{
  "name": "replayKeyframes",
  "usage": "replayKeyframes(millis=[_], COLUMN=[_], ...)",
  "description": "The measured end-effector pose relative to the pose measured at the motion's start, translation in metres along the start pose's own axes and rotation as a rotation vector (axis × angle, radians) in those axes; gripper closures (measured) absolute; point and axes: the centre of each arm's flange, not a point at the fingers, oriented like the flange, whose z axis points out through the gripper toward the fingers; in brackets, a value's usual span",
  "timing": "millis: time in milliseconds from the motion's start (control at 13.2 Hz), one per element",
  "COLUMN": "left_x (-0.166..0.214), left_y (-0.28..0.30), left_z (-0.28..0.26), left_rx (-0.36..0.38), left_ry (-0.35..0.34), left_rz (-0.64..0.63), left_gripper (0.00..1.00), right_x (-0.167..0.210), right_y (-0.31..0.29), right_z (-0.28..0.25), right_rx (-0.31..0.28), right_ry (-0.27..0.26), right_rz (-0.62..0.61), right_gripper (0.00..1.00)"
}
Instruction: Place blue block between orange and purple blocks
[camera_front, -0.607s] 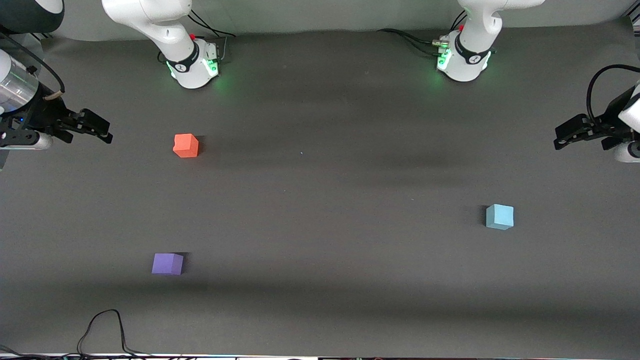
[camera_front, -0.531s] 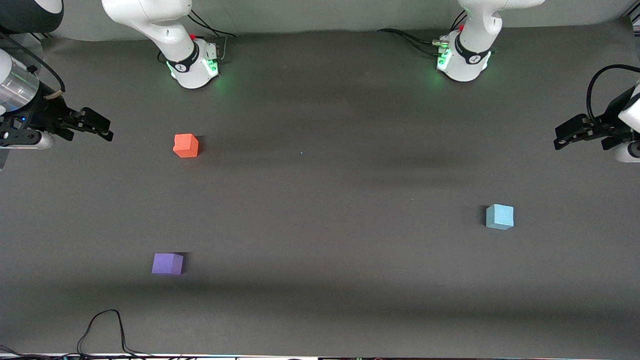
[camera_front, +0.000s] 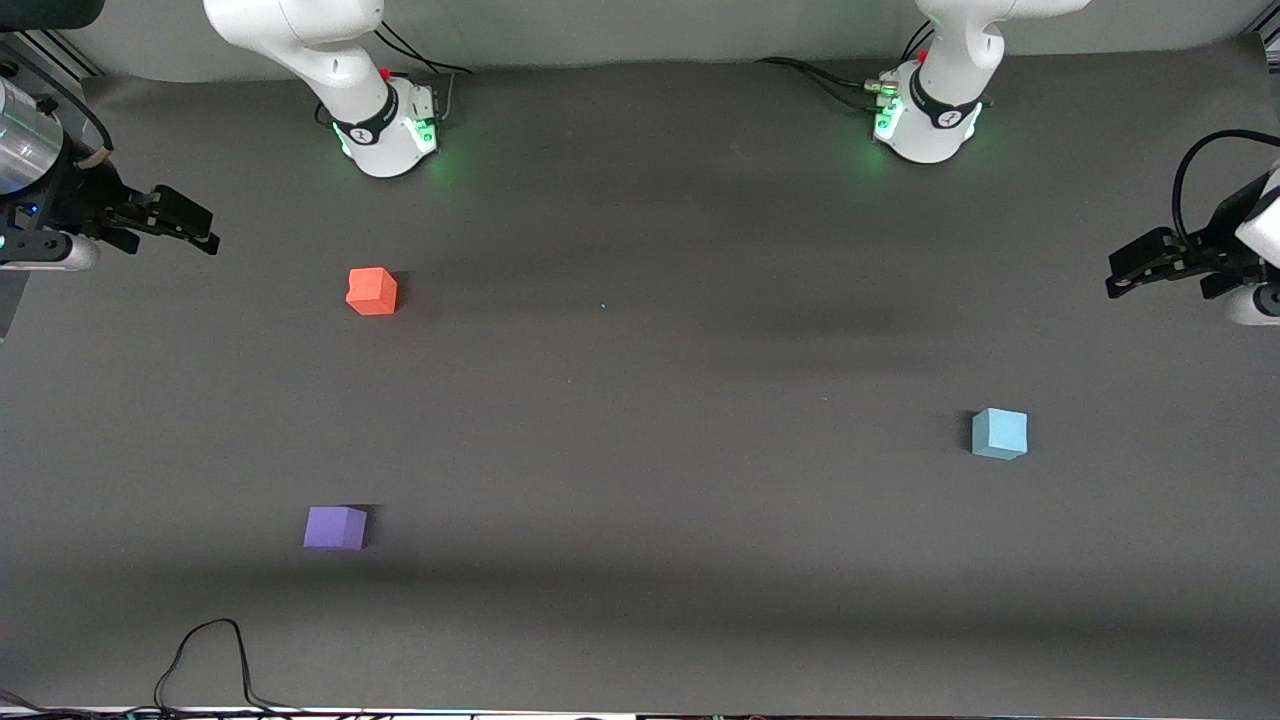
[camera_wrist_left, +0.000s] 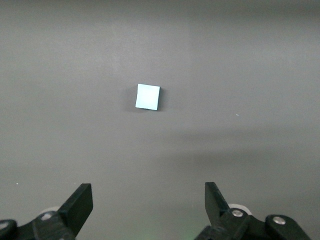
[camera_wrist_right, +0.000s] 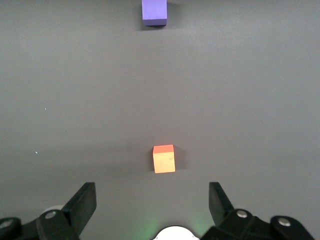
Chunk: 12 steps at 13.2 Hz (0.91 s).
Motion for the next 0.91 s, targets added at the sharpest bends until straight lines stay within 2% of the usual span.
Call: replayKeyframes(millis=[152, 531, 910], left_x=[0.0, 0.003, 0.018], left_y=[-0.008, -0.014, -0.015], left_z=[0.0, 0.018, 0.117], left_rx=[0.0, 0.0, 0.005], left_ry=[0.0, 0.002, 0.038], left_rz=[0.044, 0.06, 0.065], left_gripper=[0.0, 0.0, 0.0], right_x=[0.001, 0.002, 0.001], right_y=[0.0, 0.0, 0.001], right_z=[0.007, 0.026, 0.031], right_rx=[0.0, -0.003, -0.004], right_ry=[-0.01, -0.048, -0.057], right_rz=[0.0, 0.0, 0.002], right_gripper=[0.0, 0.0, 0.0])
